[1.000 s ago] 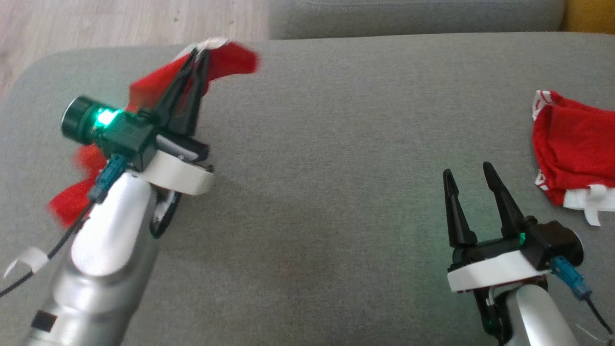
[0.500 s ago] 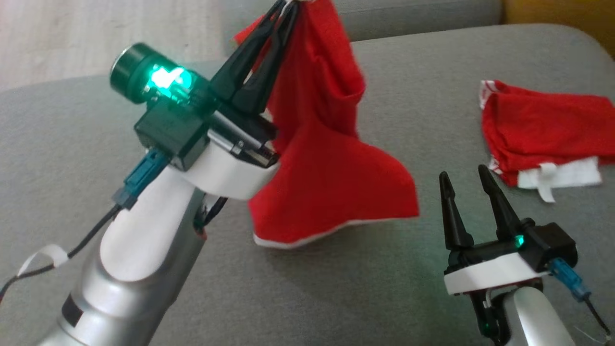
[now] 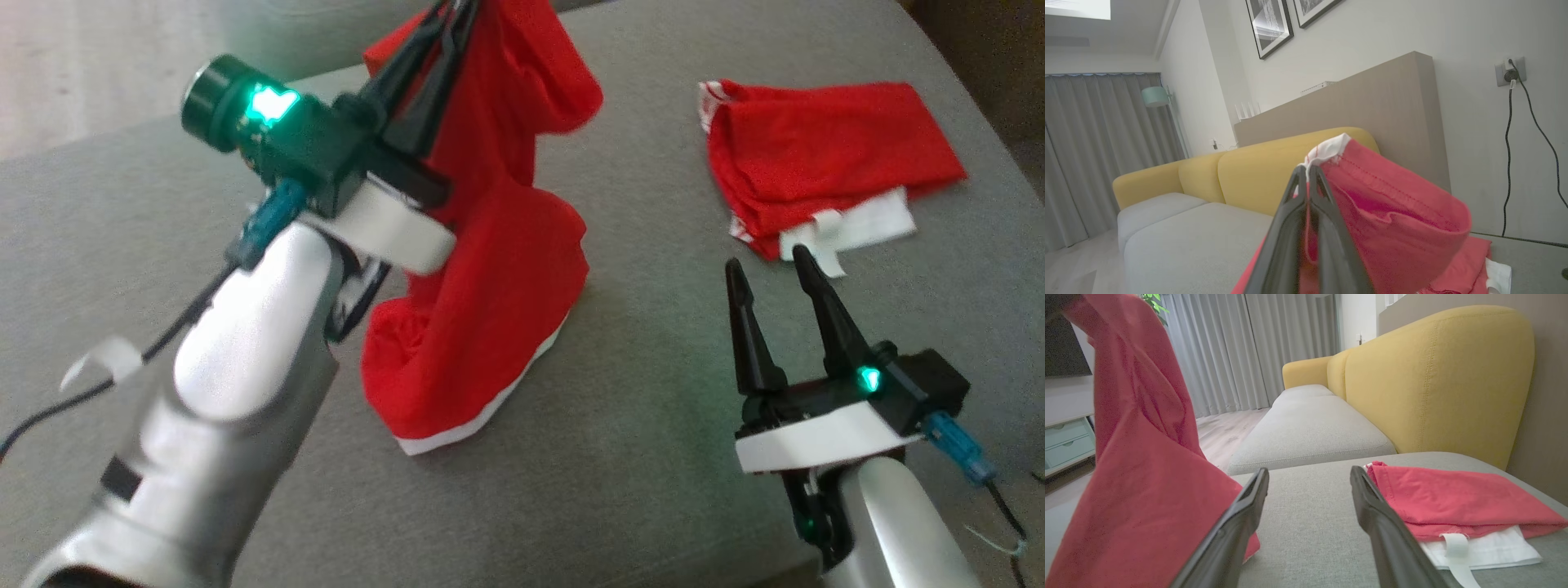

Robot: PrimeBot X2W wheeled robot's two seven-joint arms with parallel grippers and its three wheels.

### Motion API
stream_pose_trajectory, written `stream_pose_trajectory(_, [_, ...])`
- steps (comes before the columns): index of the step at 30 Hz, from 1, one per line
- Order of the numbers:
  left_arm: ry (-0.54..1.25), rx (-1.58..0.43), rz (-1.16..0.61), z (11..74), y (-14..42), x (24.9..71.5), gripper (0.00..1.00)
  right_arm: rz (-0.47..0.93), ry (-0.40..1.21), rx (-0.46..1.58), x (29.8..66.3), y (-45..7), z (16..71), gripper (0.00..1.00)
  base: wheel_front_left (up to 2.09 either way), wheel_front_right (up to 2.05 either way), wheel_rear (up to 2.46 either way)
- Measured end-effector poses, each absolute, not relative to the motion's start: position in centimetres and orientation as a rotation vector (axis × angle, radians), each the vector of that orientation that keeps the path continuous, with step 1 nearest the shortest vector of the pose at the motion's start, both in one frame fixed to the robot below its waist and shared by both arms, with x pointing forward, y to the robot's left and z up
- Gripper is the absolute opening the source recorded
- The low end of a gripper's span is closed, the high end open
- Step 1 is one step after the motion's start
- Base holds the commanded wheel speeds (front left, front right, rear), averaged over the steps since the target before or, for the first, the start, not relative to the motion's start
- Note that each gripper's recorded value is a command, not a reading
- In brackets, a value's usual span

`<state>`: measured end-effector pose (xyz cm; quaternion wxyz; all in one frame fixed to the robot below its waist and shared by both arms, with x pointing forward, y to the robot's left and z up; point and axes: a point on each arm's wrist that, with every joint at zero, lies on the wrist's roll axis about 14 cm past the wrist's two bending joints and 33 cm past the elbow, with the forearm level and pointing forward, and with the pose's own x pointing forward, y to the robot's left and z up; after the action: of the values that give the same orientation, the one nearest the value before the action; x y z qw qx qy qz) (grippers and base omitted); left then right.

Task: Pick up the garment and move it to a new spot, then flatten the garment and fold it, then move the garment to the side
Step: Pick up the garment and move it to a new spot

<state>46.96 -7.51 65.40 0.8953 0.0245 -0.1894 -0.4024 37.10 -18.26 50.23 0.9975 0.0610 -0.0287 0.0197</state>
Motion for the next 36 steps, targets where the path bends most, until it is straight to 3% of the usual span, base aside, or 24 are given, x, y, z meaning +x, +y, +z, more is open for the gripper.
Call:
stream_pose_trajectory(5, [-0.333, 0.045, -0.854, 63.4, -10.2, 49.9, 0.0, 0.008, -0.051, 0.128, 37.0, -19.2, 50.1, 1.0, 0.0, 0.0, 0.0])
stream_pose_trajectory(6, [-0.318, 0.037, -0.858, 62.9, -10.8, 50.4, 0.1, 0.003, -0.044, 0.13, 36.9, -19.4, 49.9, 1.0, 0.0, 0.0, 0.0])
stream_pose_trajectory(7, [-0.304, 0.039, -0.866, 62.5, -11.3, 50.8, 0.45, -0.003, -0.038, 0.132, 36.8, -19.5, 49.7, 1.0, 0.0, 0.0, 0.0])
stream_pose_trajectory(8, [-0.295, 0.039, -0.872, 62.2, -11.8, 51.2, 1.0, -0.007, -0.033, 0.132, 36.7, -19.6, 49.6, 1.0, 0.0, 0.0, 0.0])
stream_pose_trajectory(15, [-0.248, 0.098, -0.84, 60.3, -11.3, 54.0, 1.0, -0.008, -0.021, 0.134, 37.4, -19.7, 49.1, 1.0, 0.0, 0.0, 0.0])
stream_pose_trajectory(25, [-0.247, 0.102, -0.665, 60.2, -3.3, 54.9, 1.0, 0.066, -0.026, 0.118, 39.0, -17.5, 49.1, 1.0, 0.0, 0.0, 0.0])
stream_pose_trajectory(29, [-0.257, 0.054, -0.567, 59.7, 1.3, 53.2, 1.0, 0.104, -0.036, 0.106, 39.7, -16.4, 49.3, 1.0, 0.0, 0.0, 0.0])
stream_pose_trajectory(36, [-0.174, -0.062, -0.382, 55.1, 8.7, 46.0, 1.0, 0.16, -0.04, 0.096, 39.6, -14.4, 49.4, 1.0, 0.0, 0.0, 0.0])
